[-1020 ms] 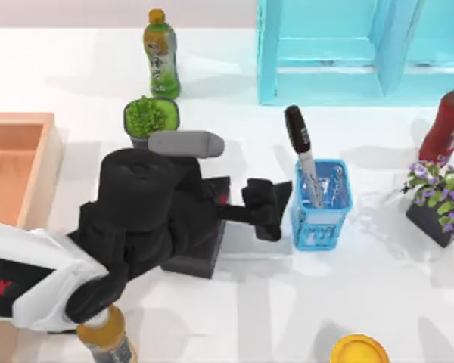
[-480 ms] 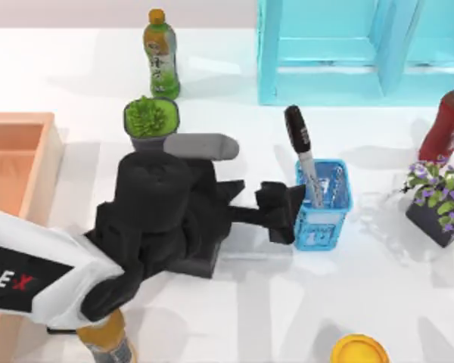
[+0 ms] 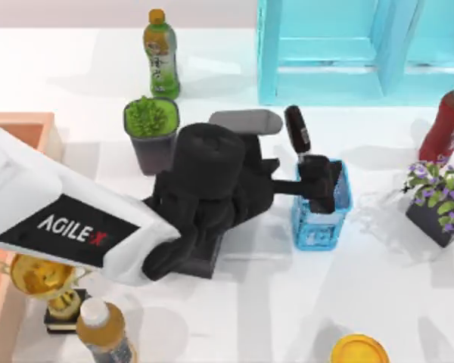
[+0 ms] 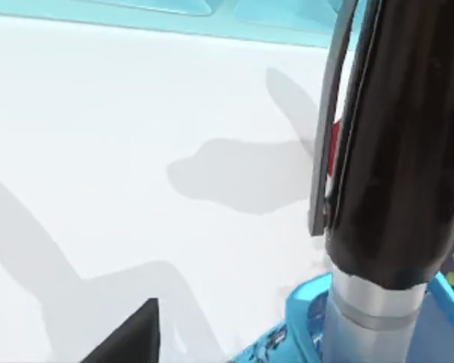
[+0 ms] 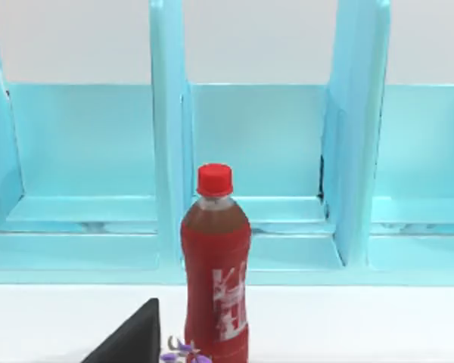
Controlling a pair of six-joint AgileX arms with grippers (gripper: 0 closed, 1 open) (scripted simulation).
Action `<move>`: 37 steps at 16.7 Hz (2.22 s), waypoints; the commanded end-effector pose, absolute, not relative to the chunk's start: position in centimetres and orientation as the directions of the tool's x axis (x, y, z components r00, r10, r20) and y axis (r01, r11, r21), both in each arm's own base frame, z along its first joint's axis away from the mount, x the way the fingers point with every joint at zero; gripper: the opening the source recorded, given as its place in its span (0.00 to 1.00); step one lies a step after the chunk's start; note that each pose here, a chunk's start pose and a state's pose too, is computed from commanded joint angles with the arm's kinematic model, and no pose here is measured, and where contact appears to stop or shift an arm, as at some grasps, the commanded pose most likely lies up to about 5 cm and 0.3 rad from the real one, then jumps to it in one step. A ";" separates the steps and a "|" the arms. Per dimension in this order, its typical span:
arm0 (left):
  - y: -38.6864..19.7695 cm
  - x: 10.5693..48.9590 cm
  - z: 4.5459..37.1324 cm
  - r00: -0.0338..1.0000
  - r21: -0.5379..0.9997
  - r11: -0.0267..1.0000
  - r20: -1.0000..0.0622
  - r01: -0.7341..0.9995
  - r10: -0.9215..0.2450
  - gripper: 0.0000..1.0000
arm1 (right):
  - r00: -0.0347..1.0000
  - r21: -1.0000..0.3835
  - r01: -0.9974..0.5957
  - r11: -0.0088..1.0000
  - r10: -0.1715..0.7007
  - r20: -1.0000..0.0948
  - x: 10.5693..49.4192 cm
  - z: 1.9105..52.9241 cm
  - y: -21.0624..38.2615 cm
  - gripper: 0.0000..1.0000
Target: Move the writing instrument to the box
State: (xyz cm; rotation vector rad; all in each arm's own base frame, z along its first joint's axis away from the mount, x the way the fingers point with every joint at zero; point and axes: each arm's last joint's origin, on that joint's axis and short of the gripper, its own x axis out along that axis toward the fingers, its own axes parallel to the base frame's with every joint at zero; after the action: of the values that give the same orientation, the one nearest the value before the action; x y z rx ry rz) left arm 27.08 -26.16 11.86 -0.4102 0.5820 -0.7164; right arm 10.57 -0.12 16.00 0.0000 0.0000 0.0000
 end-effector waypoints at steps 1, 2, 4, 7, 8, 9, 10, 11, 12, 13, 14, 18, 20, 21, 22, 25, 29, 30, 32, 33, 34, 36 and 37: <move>-26.8 27.6 11.3 0.609 -0.535 0.687 -0.354 0.491 -0.710 1.00 | 1.000 0.000 0.000 1.000 0.000 0.000 10.6 16.0 -0.1 1.00; -27.3 28.1 10.8 0.609 -0.535 0.687 -0.354 0.491 -0.710 1.00 | 1.000 0.000 0.000 1.000 0.000 0.000 10.6 16.0 -0.1 1.00; -28.1 28.8 9.9 0.609 -0.535 0.687 -0.353 0.492 -0.710 1.00 | 1.000 0.000 0.000 1.000 0.000 0.000 10.6 16.0 -0.1 1.00; -28.5 29.1 9.2 0.609 -0.535 0.688 -0.354 0.491 -0.710 1.00 | 1.000 0.000 0.000 1.000 0.000 0.000 10.6 16.0 -0.1 1.00; -28.5 29.1 9.2 0.609 -0.535 0.688 -0.354 0.491 -0.710 1.00 | 1.000 0.000 0.000 1.000 0.000 0.000 10.6 16.0 -0.1 1.00; -28.5 29.1 9.2 0.609 -0.535 0.688 -0.354 0.491 -0.710 1.00 | 1.000 0.000 0.000 1.000 0.000 0.000 10.6 16.0 -0.1 1.00; -28.5 29.1 9.2 0.609 -0.535 0.688 -0.354 0.491 -0.710 1.00 | 1.000 0.000 0.000 1.000 0.000 0.000 10.6 16.0 -0.1 1.00; -28.5 29.1 9.2 0.609 -0.535 0.688 -0.354 0.491 -0.710 0.92 | 1.000 0.000 0.000 1.000 0.000 0.000 10.6 16.0 -0.1 1.00; -28.5 29.1 9.2 0.609 -0.535 0.688 -0.354 0.491 -0.710 0.85 | 1.000 0.000 0.000 1.000 0.000 0.000 10.6 16.0 -0.1 1.00; -28.5 29.1 9.2 0.609 -0.535 0.688 -0.354 0.491 -0.710 0.77 | 1.000 0.000 0.000 1.000 0.000 0.000 10.6 16.0 -0.1 1.00; -28.5 29.1 9.2 0.609 -0.535 0.688 -0.354 0.491 -0.710 0.70 | 1.000 0.000 0.000 1.000 0.000 0.000 10.6 16.0 -0.1 1.00; -28.5 29.1 9.2 0.609 -0.535 0.688 -0.354 0.491 -0.710 0.40 | 1.000 0.000 0.000 1.000 0.000 0.000 10.6 16.0 -0.1 1.00; -28.5 29.1 9.2 0.609 -0.535 0.688 -0.354 0.491 -0.710 0.25 | 1.000 0.000 0.000 1.000 0.000 0.000 10.6 16.0 -0.1 1.00; -28.5 29.1 9.2 0.609 -0.535 0.688 -0.354 0.491 -0.710 0.17 | 1.000 0.000 0.000 1.000 0.000 0.000 10.6 16.0 -0.1 1.00; -28.5 29.1 9.2 0.609 -0.535 0.688 -0.354 0.491 -0.710 0.10 | 1.000 0.000 0.000 1.000 0.000 0.000 10.6 16.0 -0.1 1.00; -28.5 29.1 9.2 0.609 -0.535 0.688 -0.354 0.491 -0.710 0.00 | 1.000 0.000 0.000 1.000 0.000 0.000 10.6 16.0 -0.1 1.00; -28.5 29.1 9.2 0.609 -0.535 0.688 -0.354 0.491 -0.710 0.00 | 1.000 0.000 0.000 1.000 0.000 0.000 10.6 16.0 -0.1 1.00; -28.5 29.1 9.2 0.609 -0.535 0.688 -0.354 0.491 -0.710 0.00 | 1.000 0.000 0.000 1.000 0.000 0.000 10.6 16.0 -0.1 1.00; -28.4 29.8 10.4 0.631 -0.533 0.683 -0.315 0.500 -0.709 0.00 | 1.000 0.000 0.000 1.000 0.000 0.000 10.6 16.0 -0.1 1.00; -28.4 29.8 10.5 0.631 -0.534 0.681 -0.314 0.501 -0.710 0.00 | 1.000 0.000 0.000 1.000 0.000 0.000 10.6 16.0 -0.1 1.00; -28.1 30.1 10.9 0.631 -0.535 0.677 -0.307 0.505 -0.713 0.00 | 1.000 0.000 0.000 1.000 0.000 0.000 10.6 16.0 -0.1 1.00; -26.7 30.9 12.5 0.630 -0.536 0.672 -0.298 0.511 -0.717 0.00 | 1.000 0.000 0.000 1.000 0.000 0.000 10.6 16.0 -0.1 1.00; -25.6 31.4 13.7 0.633 -0.534 0.671 -0.293 0.514 -0.717 0.00 | 1.000 0.000 0.000 1.000 0.000 0.000 10.6 16.0 -0.1 1.00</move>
State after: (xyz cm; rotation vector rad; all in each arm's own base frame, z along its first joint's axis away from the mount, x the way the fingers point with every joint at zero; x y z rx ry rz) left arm 31.42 -25.62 13.68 -0.4276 0.5164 -0.7286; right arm 10.57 -0.12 16.00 0.0000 0.0000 0.0000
